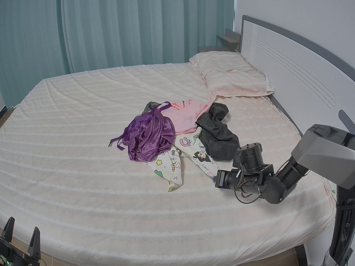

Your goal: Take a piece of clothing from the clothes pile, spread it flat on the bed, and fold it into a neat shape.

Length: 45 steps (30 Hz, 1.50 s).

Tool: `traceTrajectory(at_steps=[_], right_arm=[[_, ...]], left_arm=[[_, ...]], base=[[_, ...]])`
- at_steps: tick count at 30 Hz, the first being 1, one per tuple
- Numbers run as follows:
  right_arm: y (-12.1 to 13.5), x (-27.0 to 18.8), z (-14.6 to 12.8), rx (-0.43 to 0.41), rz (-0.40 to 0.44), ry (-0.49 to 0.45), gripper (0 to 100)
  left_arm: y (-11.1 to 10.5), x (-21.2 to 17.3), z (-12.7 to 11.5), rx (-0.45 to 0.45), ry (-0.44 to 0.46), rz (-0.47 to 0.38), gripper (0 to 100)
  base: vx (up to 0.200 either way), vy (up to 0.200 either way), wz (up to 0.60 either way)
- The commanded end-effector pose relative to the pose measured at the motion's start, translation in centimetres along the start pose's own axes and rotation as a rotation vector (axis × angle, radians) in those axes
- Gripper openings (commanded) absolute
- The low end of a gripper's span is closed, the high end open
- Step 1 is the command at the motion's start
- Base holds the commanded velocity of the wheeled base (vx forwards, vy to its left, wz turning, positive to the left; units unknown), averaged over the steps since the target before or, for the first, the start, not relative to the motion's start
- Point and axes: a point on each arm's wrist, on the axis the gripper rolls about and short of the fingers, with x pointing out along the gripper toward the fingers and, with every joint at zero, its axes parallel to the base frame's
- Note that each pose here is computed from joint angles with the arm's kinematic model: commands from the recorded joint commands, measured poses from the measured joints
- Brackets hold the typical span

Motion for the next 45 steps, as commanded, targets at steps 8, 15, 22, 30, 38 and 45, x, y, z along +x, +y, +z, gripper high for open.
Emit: traceTrajectory(at_steps=[8, 15, 22, 30, 38, 45], right_arm=[[0.6, -16.3, -0.7, 0.095, 0.288, -0.065, 0], [-0.2, -22.0, -2.9, 0.120, 0.420, -0.026, 0], [-1.5, -26.0, -5.4, 0.092, 0.571, 0.034, 0], [-2.7, -27.3, -5.2, 0.130, 0.643, 0.035, 0], [-2.1, -27.4, -3.9, 0.104, 0.695, 0.013, 0], [-1.9, -27.2, -3.6, 0.115, 0.695, 0.020, 0]], left_arm=[[0.0, 0.0, -0.5, 0.000, 0.001, 0.000, 100], [0.0, 0.0, -0.5, 0.001, 0.001, -0.001, 100], [-0.1, 0.0, -0.5, 0.035, 0.001, -0.041, 100], [-0.5, -0.2, 6.8, 0.028, -0.148, -0.194, 100], [-2.2, 7.2, 6.8, 0.229, 0.247, -0.524, 100], [-6.2, 12.7, 4.3, 0.262, 0.520, -0.795, 100]], base=[[0.000, 0.000, 0.00], [0.000, 0.000, 0.00], [0.000, 0.000, 0.00], [0.000, 0.000, 0.00], [0.000, 0.000, 0.00], [0.000, 0.000, 0.00]])
